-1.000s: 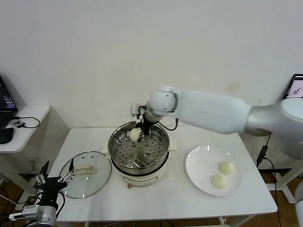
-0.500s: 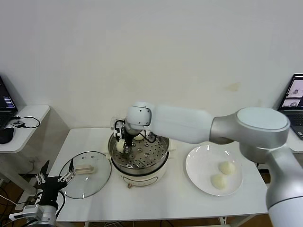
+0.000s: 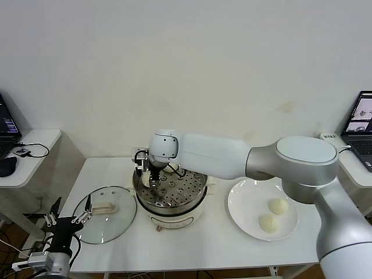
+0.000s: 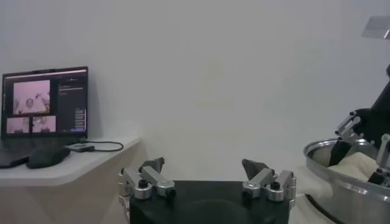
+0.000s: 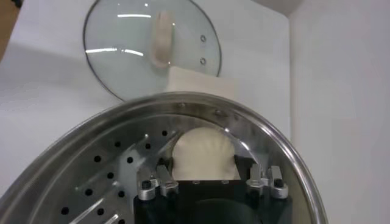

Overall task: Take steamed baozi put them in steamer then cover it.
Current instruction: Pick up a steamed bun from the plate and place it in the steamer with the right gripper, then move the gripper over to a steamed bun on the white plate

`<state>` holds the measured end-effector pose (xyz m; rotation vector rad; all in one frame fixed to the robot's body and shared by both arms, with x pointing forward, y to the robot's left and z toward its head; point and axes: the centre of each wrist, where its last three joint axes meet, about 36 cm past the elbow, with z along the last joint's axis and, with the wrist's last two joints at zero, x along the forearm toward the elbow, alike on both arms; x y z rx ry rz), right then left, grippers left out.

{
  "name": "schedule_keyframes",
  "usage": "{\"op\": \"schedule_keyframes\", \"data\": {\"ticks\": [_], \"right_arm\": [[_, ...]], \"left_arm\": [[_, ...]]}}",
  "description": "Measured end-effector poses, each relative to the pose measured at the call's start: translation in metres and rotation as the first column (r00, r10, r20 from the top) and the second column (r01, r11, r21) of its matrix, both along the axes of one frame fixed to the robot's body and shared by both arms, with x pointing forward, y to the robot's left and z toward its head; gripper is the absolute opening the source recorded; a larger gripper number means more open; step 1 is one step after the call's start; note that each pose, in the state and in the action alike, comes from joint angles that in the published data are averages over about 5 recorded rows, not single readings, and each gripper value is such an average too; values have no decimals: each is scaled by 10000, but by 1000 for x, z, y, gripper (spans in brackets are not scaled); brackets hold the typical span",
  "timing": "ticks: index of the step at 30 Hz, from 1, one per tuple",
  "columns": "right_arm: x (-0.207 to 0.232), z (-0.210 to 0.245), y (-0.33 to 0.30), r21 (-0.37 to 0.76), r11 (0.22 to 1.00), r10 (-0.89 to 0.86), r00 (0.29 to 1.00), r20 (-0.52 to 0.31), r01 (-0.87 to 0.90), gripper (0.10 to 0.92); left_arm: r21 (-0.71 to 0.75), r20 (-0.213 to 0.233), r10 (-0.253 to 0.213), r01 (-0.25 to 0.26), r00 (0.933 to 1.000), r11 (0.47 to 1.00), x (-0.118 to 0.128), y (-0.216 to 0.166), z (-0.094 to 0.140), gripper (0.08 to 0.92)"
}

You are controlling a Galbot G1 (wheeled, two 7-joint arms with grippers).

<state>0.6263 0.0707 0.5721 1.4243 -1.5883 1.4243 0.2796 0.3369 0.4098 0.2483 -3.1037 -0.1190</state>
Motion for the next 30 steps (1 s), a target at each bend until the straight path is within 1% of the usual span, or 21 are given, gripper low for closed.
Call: {"op": "schedule_keyframes", "data": {"ticks": [5, 8, 13, 19, 24, 30], "right_arm": [[0, 4, -2, -22, 10000, 43, 10000, -70, -43, 784], [0, 11, -5, -44, 9999, 125, 9999, -89, -126, 817], [3, 32, -22, -278, 9989, 386, 9992, -103, -389, 823], [9, 70, -62, -640, 9944, 844, 9964, 21, -841, 823], [9, 99, -117, -1043, 9876, 1201, 9926, 183, -1176, 823], [-3, 110, -203, -1518, 9802, 1320, 9910, 205, -1274, 823]], "left_arm": [[11, 12, -6, 6, 10000, 10000, -1, 0, 1, 823], [28, 16, 10, -10, 10000, 10000, -2, 1, 2, 823], [28, 15, 25, -25, 10000, 10000, -2, 1, 2, 823], [39, 41, 7, -7, 10000, 10000, -1, 1, 3, 823], [95, -24, -10, 10, 10000, 10000, 0, 2, 2, 823], [133, -181, -71, 73, 9998, 9999, 0, 1, -2, 823]]}}
